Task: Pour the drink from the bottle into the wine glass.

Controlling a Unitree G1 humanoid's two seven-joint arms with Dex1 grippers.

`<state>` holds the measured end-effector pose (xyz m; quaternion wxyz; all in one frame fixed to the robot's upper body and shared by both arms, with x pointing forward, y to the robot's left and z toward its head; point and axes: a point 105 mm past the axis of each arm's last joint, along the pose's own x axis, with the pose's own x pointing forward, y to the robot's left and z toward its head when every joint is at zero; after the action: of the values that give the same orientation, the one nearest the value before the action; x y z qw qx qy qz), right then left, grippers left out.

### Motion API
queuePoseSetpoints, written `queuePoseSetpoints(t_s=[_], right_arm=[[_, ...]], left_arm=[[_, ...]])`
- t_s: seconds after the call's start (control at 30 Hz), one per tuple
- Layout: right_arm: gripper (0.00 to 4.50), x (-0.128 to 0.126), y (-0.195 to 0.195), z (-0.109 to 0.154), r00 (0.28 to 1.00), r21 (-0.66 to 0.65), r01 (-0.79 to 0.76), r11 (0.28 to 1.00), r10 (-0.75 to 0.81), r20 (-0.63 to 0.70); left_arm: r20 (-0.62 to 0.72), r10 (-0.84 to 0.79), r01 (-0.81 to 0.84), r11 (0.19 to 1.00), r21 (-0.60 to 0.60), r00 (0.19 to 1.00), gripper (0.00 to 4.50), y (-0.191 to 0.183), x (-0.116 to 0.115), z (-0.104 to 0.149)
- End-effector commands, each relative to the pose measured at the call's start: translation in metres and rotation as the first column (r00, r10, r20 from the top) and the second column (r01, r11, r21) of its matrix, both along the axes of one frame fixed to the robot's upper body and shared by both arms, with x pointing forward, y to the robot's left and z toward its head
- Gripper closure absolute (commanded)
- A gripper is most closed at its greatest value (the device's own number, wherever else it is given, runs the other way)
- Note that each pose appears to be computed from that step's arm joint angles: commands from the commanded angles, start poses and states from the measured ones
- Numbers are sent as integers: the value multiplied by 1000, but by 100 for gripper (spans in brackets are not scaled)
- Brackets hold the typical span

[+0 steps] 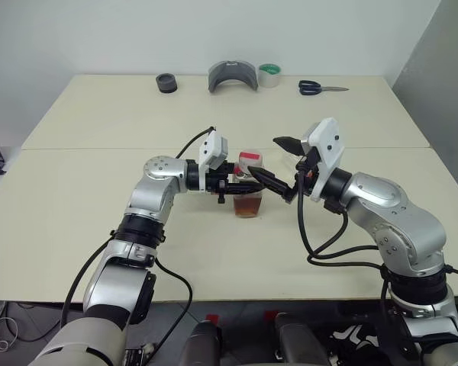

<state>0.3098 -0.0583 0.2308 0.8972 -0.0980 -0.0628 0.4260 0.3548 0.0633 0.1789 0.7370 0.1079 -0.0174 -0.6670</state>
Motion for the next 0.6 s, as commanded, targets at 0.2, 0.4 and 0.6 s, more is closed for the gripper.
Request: queuePoseSetpoints(t_s=[0.2,0.4,0.6], right_arm=[[0,-2,-7,11,999,13,23,1000,-24,46],[0,-3,-7,11,999,12,25,1000,-26,46],[0,-2,-8,10,999,10,29,1000,-29,46]], left_arm=[[62,-22,23,1000,-6,998,277,0,-3,11],[61,-22,23,1000,-6,998,277,0,-4,11],[61,-23,23,1000,-6,998,277,0,-4,10]])
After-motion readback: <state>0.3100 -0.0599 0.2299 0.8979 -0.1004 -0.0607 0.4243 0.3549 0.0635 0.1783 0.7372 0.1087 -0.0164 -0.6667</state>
